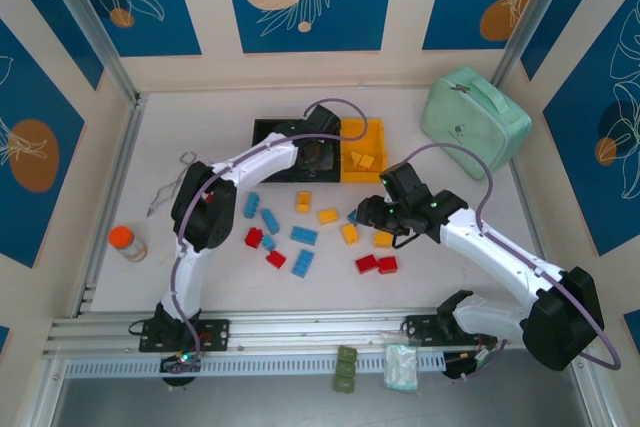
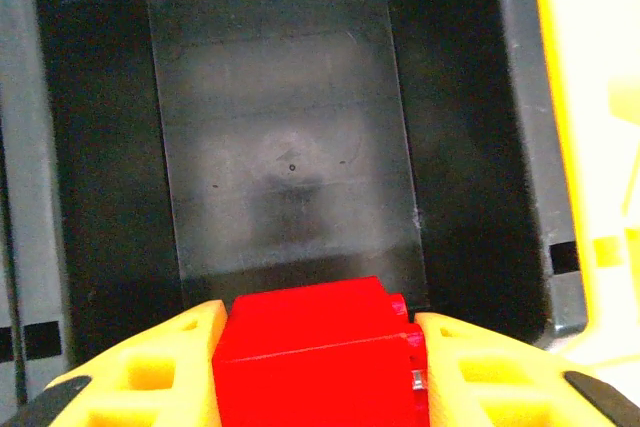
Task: Sort the legos into containers by color
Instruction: Place the lego in the container, then pick up the lego from the middle-left of the table.
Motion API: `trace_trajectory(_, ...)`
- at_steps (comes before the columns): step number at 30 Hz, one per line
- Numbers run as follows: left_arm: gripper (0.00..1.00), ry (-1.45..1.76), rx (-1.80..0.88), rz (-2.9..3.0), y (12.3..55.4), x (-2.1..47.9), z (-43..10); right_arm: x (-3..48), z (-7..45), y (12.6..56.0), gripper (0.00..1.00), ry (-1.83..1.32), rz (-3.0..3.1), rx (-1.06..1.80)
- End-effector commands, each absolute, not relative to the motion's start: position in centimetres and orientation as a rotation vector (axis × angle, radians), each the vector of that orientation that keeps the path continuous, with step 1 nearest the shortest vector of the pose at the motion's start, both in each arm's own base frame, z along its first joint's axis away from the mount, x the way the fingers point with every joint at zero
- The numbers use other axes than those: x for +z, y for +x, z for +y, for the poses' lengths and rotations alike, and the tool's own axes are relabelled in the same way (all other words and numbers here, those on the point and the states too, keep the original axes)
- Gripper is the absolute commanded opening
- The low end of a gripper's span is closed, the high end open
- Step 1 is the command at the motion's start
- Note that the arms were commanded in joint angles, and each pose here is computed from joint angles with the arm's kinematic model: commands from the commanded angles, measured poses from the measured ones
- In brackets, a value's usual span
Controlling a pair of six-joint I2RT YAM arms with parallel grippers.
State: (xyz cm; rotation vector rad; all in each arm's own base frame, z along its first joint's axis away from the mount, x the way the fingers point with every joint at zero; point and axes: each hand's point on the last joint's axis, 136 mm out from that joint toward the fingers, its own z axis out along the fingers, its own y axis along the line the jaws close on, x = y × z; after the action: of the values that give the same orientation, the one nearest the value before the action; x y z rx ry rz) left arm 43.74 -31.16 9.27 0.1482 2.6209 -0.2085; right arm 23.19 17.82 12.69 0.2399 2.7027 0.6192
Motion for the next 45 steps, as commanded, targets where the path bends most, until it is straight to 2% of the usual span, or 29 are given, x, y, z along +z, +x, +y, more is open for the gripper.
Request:
trace_trajectory(1,0.36,0.174,-0.182,2.626,44.4,9.4,-30.8,12.5,17.0,22.6,0.52,0.279,2.714,0.594)
trace_trajectory(5,0.49,0.177,-0.207,2.610,44.3,10.4,-31.1,12.6,17.0,22.7,0.52,0.281,2.709,0.596)
trace_trajectory(8,0.55,0.178,-0.227,2.587,44.3,11.7,-31.2,12.6,17.0,22.7,0.52,0.283,2.708,0.592)
trace_trajectory(18,0.58,0.187,-0.293,2.525,43.1,15.5,-30.6,13.0,17.0,22.9,0.53,0.271,2.701,0.591)
trace_trajectory(26,0.58,0.198,-0.358,2.508,40.1,17.0,-29.2,13.2,16.4,22.8,0.54,0.265,2.711,0.554)
trace_trajectory(40,0.60,0.185,-0.343,2.587,32.2,14.6,-23.5,12.7,17.2,22.5,0.57,0.222,2.740,0.573)
trace_trajectory(45,0.63,0.178,-0.409,2.639,29.6,12.6,-23.0,12.6,17.7,22.1,0.64,0.183,2.743,0.575)
